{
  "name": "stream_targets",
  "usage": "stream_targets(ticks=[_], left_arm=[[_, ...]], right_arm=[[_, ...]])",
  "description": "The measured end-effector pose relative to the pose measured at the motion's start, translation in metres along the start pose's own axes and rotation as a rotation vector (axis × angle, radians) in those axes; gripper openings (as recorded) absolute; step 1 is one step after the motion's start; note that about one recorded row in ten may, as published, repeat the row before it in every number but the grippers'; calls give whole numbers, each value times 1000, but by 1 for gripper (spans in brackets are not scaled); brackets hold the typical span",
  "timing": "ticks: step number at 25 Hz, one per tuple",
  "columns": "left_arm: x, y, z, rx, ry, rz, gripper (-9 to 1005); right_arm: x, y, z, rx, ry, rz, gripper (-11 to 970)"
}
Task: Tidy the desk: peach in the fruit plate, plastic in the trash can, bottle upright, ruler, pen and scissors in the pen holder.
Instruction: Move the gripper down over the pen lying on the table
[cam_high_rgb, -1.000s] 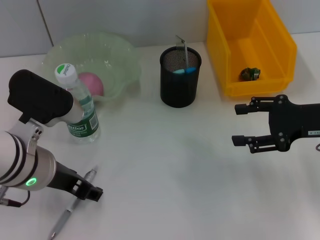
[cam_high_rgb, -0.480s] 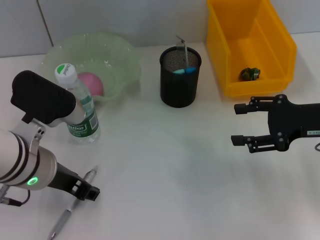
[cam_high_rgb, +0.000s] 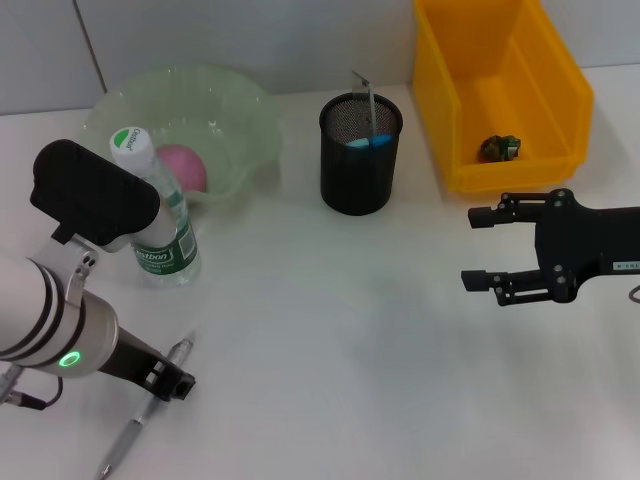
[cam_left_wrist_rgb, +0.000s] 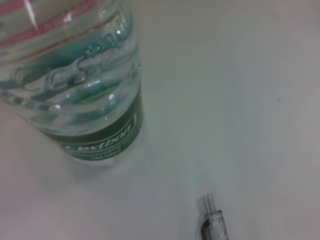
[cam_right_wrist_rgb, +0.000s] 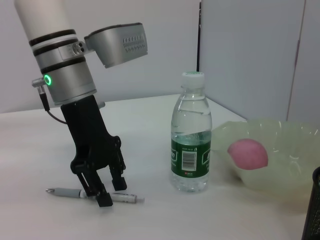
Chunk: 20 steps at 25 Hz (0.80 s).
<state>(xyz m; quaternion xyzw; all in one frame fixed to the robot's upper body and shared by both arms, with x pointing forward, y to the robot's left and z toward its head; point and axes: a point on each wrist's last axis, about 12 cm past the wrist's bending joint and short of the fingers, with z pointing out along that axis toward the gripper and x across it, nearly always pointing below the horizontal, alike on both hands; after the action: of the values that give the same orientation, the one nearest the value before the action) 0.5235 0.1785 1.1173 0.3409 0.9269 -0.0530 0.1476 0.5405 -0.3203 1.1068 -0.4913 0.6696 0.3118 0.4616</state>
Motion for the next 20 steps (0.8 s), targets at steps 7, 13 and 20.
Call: stream_targets(ticks=[7, 13, 20], left_arm=[[0, 0, 2, 2, 15, 4, 508], [-3, 0, 2, 1, 18, 11, 447], [-10, 0, 2, 4, 21, 28, 344]], right_arm=[[0, 0, 0, 2, -1, -2, 675], [-1, 0, 0, 7, -10, -7, 670], [0, 1, -1, 5, -14, -2, 664]])
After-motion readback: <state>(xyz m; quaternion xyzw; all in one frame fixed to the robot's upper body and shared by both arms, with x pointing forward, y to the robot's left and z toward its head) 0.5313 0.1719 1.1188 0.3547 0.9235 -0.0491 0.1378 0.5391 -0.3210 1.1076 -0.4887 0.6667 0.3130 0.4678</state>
